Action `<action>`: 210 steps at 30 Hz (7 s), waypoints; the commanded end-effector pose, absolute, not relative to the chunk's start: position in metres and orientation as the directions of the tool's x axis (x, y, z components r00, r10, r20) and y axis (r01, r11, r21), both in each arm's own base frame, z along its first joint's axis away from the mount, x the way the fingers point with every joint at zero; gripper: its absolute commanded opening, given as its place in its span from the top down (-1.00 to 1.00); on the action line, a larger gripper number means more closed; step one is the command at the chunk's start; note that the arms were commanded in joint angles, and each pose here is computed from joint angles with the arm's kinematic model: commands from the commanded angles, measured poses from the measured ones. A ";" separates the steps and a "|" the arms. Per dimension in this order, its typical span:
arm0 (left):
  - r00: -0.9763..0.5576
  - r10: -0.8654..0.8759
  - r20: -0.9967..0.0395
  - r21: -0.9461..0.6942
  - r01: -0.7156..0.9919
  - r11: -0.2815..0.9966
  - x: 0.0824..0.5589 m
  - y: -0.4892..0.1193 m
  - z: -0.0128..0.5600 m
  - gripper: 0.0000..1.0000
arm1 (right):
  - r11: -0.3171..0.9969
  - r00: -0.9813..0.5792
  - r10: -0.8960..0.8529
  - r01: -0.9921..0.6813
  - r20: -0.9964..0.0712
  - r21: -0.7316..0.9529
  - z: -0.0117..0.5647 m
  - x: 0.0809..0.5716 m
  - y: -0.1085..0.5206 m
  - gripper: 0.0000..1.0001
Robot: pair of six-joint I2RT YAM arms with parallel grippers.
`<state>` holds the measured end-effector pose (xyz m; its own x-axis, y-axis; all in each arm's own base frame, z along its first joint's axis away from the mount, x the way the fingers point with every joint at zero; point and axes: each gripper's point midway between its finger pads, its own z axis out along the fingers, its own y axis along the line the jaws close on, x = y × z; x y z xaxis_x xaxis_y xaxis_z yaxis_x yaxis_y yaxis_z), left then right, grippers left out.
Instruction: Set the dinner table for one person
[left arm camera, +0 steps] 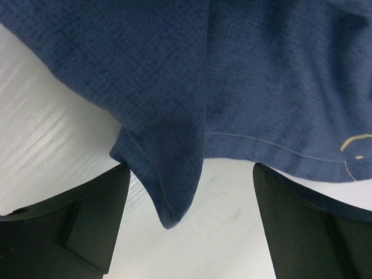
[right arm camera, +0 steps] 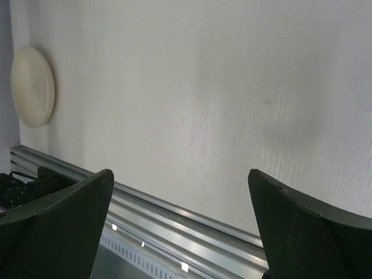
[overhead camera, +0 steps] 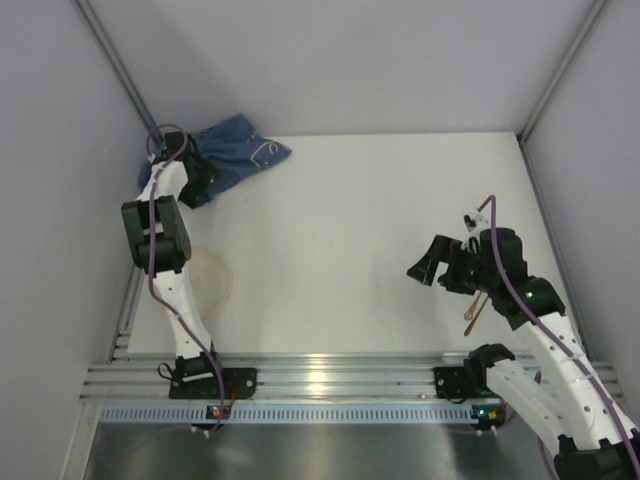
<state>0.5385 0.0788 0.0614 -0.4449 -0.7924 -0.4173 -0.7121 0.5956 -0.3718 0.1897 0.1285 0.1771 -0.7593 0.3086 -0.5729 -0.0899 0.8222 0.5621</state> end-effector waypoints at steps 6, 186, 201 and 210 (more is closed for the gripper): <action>-0.457 -0.726 -0.514 -0.398 -0.623 0.674 0.584 0.075 0.077 -0.21 | 0.841 -0.757 0.261 -0.127 -0.600 0.526 0.184 0.215 0.131 -0.99; -0.216 -0.883 -0.417 -0.442 -0.800 0.405 0.341 0.089 0.118 1.00 | 0.946 -0.955 0.097 0.002 -0.280 0.323 0.109 0.277 0.131 -0.46; -0.852 -0.328 -0.407 -0.430 -0.138 0.892 0.481 -0.236 0.115 1.00 | 0.940 -0.850 0.323 0.234 -0.417 0.249 0.161 0.263 0.052 -0.59; -0.901 -0.218 -0.376 -0.320 -0.095 0.943 0.459 -0.276 0.069 1.00 | 0.897 -0.788 0.442 0.391 -0.429 0.207 0.167 0.239 0.002 -0.64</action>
